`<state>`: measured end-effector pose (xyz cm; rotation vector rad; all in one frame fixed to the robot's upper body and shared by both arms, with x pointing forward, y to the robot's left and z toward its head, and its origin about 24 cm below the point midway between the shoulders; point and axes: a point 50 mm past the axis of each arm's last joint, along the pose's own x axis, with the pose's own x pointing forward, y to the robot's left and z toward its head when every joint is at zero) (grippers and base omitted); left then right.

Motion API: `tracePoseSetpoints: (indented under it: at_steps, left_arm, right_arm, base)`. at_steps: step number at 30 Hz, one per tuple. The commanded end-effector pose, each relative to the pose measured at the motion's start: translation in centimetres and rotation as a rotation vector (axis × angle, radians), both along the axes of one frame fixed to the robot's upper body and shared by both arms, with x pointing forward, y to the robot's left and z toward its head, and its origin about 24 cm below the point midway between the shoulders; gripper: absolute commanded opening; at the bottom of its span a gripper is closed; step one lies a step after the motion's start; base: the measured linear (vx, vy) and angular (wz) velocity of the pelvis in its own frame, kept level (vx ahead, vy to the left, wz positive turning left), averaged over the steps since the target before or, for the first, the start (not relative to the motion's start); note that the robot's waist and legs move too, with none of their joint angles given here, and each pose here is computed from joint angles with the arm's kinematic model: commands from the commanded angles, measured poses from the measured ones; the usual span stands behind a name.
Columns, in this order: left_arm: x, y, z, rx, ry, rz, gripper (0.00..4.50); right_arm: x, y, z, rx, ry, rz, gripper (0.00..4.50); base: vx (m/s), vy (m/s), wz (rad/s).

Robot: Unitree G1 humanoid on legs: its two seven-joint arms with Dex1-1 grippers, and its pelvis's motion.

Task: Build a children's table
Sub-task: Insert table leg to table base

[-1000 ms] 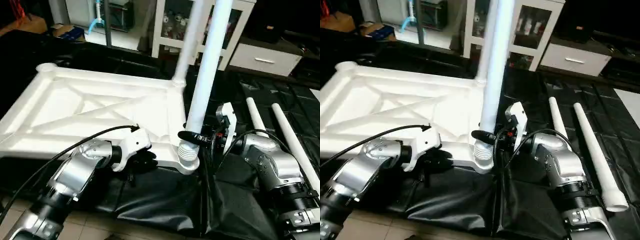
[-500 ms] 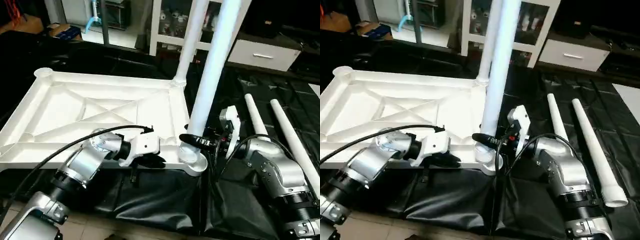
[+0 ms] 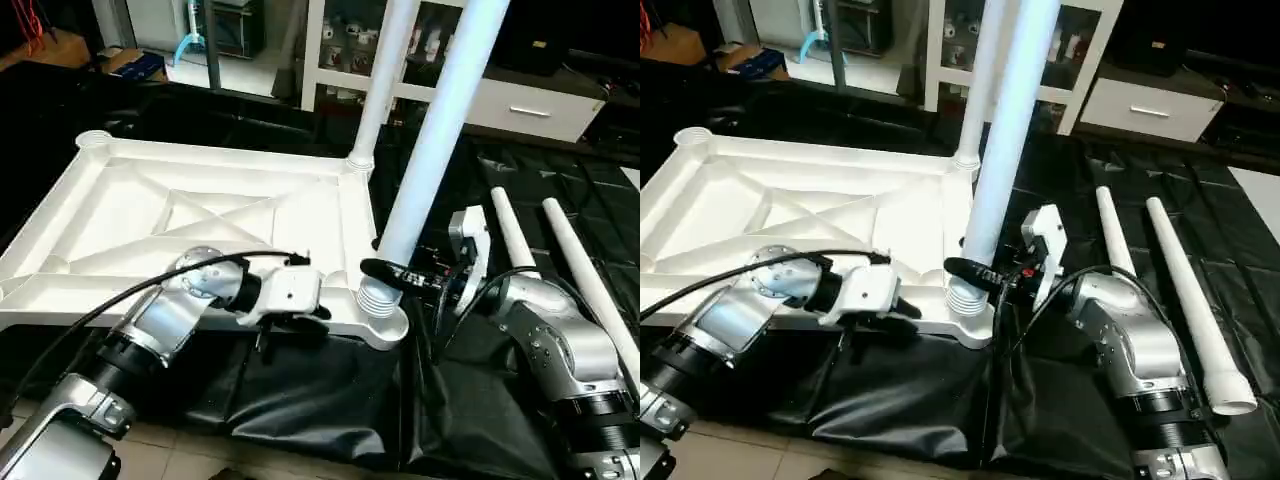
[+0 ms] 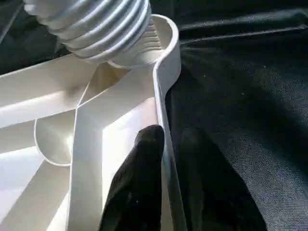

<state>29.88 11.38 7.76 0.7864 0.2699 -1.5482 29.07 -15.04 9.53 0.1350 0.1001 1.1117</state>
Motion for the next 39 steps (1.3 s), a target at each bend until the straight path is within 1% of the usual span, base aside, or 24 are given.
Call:
tracePoseSetpoints:
  at_steps: [1,4,8,10,11,14,19,20,21,27,31,34,35,39]
  left_arm:
    - [-0.5,0.0,-0.6,0.032,0.041,-0.04,0.85]
    - [-0.6,0.0,-0.7,0.041,0.056,-0.045,0.85]
    - [0.0,-0.1,-1.0,0.066,0.023,-0.014,0.85]
    - [0.1,-0.1,-1.1,0.07,0.025,-0.01,0.85]
    - [0.2,0.1,-1.5,0.101,0.036,-0.01,0.85]
    - [0.2,0.3,-1.9,0.14,0.032,-0.013,0.85]
    - [0.3,0.3,-2.0,0.15,0.034,0.007,0.85]
    - [0.4,0.3,-1.9,0.141,0.034,0.01,0.59]
    - [0.5,0.3,-1.8,0.136,0.032,0.01,0.59]
    - [0.7,0.3,-1.6,0.111,0.05,0.019,0.15]
    - [0.8,0.2,-1.5,0.092,0.066,0.023,0.03]
    - [0.7,0.3,-1.5,0.09,0.082,0.019,0.02]
    - [0.7,0.3,-1.5,0.094,0.087,0.016,0.01]
    - [0.6,0.4,-1.7,0.098,0.09,0.016,0.01]
  right_arm:
    - [0.1,-0.6,1.0,0.009,-0.036,-0.021,1.88]
    - [0.1,-0.7,1.0,0.006,-0.037,-0.029,1.88]
    - [0.1,-0.7,1.1,0.006,-0.04,-0.034,1.88]
    - [0.1,-0.6,1.1,0.006,-0.041,-0.033,1.88]
    - [0.0,-0.7,1.0,-0.004,-0.042,-0.028,1.88]
    - [-0.1,-0.8,1.0,-0.011,-0.043,-0.027,1.88]
    - [0.0,-0.9,1.2,-0.01,-0.049,-0.038,1.88]
    - [0.0,-0.9,1.2,-0.008,-0.051,-0.04,1.88]
    - [0.0,-0.9,1.2,-0.008,-0.051,-0.04,1.88]
    - [-0.2,-1.1,1.1,-0.018,-0.029,-0.009,1.88]
    - [-0.4,-1.4,0.6,-0.039,-0.001,0.006,1.88]
    - [0.0,-1.8,0.3,-0.034,0.015,-0.039,1.88]
    - [0.4,-2.1,-0.1,-0.037,0.027,-0.078,1.88]
    - [0.4,-2.0,-0.5,-0.042,0.047,-0.075,1.88]
  base:
    - [0.0,0.0,0.0]
    - [0.0,0.0,0.0]
    - [0.0,0.0,0.0]
    - [0.0,0.0,0.0]
    - [0.0,0.0,0.0]
    - [0.0,0.0,0.0]
    - [0.0,0.0,0.0]
    - [0.0,0.0,0.0]
    - [0.0,0.0,0.0]
    - [0.0,0.0,0.0]
    - [0.0,0.0,0.0]
    - [0.0,0.0,0.0]
    - [0.0,0.0,0.0]
    - [0.0,0.0,0.0]
